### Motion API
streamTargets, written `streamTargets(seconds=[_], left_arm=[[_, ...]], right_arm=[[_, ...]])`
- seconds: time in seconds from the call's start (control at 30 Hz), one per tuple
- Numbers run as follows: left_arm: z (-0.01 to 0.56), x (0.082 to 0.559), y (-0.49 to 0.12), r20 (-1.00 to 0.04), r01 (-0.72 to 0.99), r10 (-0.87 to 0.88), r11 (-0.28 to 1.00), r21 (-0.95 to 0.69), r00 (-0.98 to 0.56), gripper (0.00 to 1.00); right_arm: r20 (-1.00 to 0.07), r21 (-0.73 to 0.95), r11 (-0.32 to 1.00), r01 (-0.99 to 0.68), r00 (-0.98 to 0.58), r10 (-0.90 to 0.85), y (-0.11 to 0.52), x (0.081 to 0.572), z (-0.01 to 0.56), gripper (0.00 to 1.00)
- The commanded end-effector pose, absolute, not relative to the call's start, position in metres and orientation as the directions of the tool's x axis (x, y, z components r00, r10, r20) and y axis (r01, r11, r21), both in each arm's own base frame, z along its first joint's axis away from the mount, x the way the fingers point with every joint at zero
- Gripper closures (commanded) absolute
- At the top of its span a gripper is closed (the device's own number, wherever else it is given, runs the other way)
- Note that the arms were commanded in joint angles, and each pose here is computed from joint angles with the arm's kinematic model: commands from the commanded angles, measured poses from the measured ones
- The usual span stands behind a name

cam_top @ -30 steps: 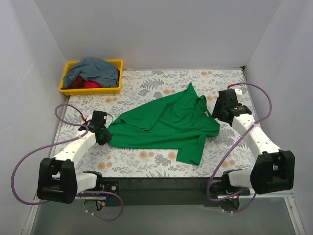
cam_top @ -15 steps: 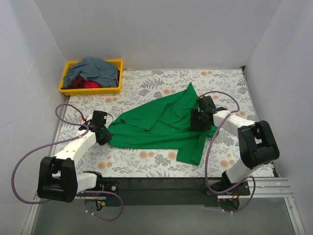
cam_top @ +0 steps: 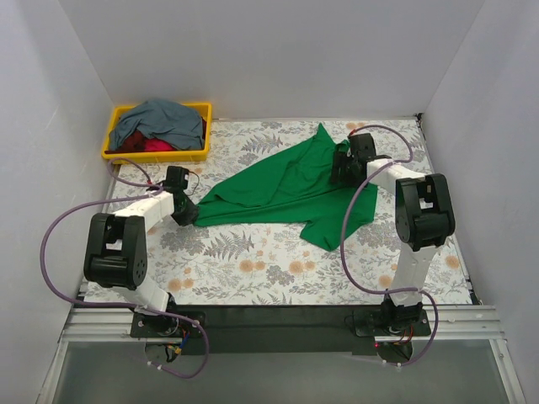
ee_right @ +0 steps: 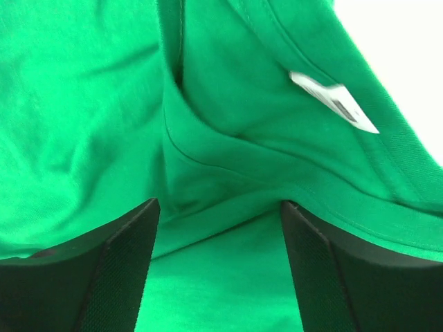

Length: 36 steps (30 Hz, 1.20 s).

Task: Fold and stack the t-shirts
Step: Flatten the tshirt out

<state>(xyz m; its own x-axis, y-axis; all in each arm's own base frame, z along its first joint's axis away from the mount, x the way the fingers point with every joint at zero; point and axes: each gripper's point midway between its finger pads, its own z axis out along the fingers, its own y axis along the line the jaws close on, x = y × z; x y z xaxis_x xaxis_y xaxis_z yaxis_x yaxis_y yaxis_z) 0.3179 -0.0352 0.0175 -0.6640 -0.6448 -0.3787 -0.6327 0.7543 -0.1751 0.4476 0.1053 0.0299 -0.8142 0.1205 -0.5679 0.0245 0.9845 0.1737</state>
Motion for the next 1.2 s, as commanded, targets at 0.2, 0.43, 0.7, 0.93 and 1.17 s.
streamTargets(seconds=[0.2,0.43,0.7,0.93,1.17], left_arm=[[0.034,0.321,-0.028,-0.442,-0.594,-0.606,0.783,-0.185,-0.661,1.00],[0.056,0.310,-0.020,-0.518,-0.553,-0.567,0.808,-0.201,-0.640,1.00],[0.055,0.309,-0.021,-0.512,-0.554,-0.571,0.806,-0.206,-0.641,1.00],[0.057,0.308,-0.020,-0.519,-0.555,-0.571,0.806,-0.208,-0.636,1.00],[0.060,0.308,-0.020,-0.525,-0.552,-0.570,0.806,-0.212,-0.631,1.00]], right_arm=[[-0.605,0.122,0.989,0.080,-0.784,0.138,0.080,0.402,0.085,0.20],[-0.545,0.134,0.991,0.023,-0.833,0.093,0.098,0.323,0.070,0.26],[-0.532,-0.050,0.995,-0.091,-0.841,-0.103,0.149,0.304,0.065,0.34],[-0.409,-0.225,0.972,-0.074,-0.898,-0.163,0.140,0.275,0.038,0.34],[-0.378,-0.275,0.961,-0.019,-0.917,-0.127,0.106,0.236,0.035,0.33]])
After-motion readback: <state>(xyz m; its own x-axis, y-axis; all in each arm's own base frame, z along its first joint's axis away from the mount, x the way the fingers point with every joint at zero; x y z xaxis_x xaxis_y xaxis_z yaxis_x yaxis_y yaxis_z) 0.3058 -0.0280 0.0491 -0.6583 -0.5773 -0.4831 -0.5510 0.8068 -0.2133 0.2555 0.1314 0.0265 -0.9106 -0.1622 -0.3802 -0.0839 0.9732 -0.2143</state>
